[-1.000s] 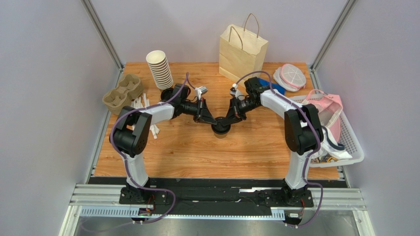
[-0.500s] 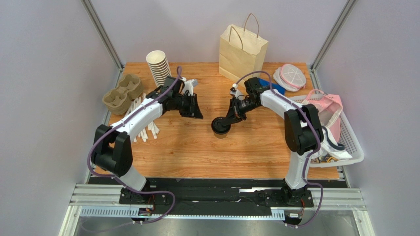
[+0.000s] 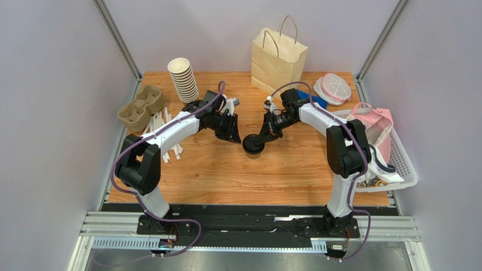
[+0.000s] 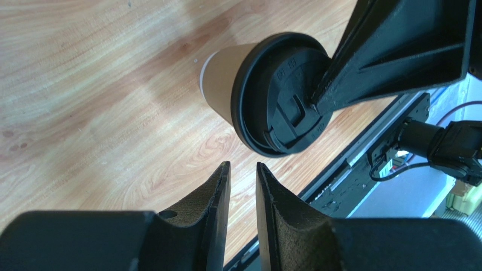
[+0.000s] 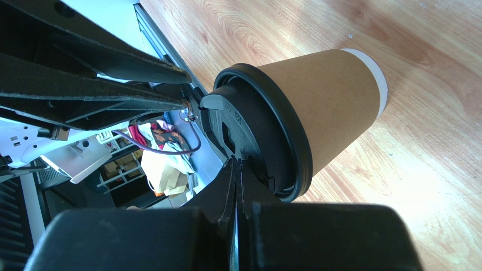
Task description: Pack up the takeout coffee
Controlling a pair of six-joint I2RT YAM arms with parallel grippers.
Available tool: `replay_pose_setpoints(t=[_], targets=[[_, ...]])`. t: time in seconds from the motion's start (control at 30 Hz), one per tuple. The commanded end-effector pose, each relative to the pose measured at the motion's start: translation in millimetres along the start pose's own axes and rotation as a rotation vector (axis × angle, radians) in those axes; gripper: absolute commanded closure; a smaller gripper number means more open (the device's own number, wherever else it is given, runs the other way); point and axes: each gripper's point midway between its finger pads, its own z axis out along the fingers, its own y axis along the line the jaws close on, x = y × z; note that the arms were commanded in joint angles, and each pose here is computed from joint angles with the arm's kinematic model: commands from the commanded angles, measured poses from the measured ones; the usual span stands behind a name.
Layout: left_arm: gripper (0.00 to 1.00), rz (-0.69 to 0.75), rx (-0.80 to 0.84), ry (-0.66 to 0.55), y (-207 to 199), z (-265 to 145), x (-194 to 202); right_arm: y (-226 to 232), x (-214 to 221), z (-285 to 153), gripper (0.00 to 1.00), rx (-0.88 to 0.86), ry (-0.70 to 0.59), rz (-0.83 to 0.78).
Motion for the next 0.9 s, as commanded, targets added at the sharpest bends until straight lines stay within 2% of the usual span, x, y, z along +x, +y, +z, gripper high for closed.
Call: replay_pose_setpoints(t=[0.0,0.67,0.87], targets=[[0.69,0.017,0.001,-0.033,-5.0,3.1,-16.6,-66.1,-0.9,11.3,1.00,0.239,-0.019,0.003],[0.69,0.011,0.034,-0.017,-8.0,18.8,-19.9,-68.3,-0.4,13.1,1.00,0.237,-0.013,0.007],[0.76,0.002,0.004,0.002,2.4,28.5,-15.7,-71.0,0.5,13.7,1.00,0.245,-0.010,0.010]])
